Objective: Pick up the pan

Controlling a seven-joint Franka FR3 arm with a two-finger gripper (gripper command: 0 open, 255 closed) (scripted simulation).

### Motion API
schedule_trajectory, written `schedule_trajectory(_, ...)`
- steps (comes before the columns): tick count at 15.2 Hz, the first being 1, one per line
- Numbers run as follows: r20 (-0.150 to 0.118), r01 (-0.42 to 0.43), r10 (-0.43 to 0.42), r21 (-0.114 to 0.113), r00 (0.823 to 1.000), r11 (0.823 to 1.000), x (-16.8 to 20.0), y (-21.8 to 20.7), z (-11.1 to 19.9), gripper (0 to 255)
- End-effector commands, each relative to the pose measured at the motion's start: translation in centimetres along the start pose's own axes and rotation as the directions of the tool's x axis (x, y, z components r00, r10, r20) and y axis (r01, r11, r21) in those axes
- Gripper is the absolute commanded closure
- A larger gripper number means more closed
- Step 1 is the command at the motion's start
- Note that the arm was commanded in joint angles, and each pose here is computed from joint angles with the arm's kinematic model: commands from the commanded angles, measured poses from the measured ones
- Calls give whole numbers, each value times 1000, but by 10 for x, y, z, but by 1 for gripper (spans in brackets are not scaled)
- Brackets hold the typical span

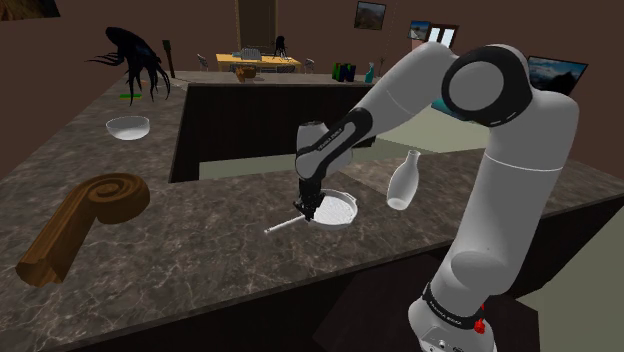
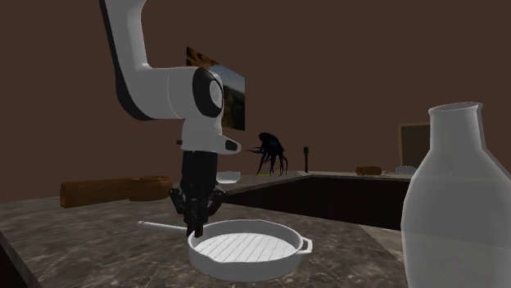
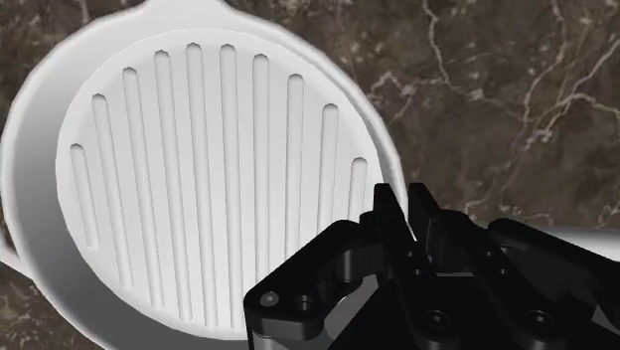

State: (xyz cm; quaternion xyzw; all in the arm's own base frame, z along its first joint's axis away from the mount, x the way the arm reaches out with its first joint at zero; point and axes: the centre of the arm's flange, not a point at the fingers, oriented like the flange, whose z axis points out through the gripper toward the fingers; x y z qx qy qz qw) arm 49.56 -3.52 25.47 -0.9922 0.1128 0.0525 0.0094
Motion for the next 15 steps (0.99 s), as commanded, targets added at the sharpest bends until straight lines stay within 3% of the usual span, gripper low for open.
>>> schedule_trajectory(1,-1,1,-1,0,1000,1000,-1,0,-9,255)
schedule_trajectory(15,-1,1,-1,0,1000,1000,-8,0,-73,255)
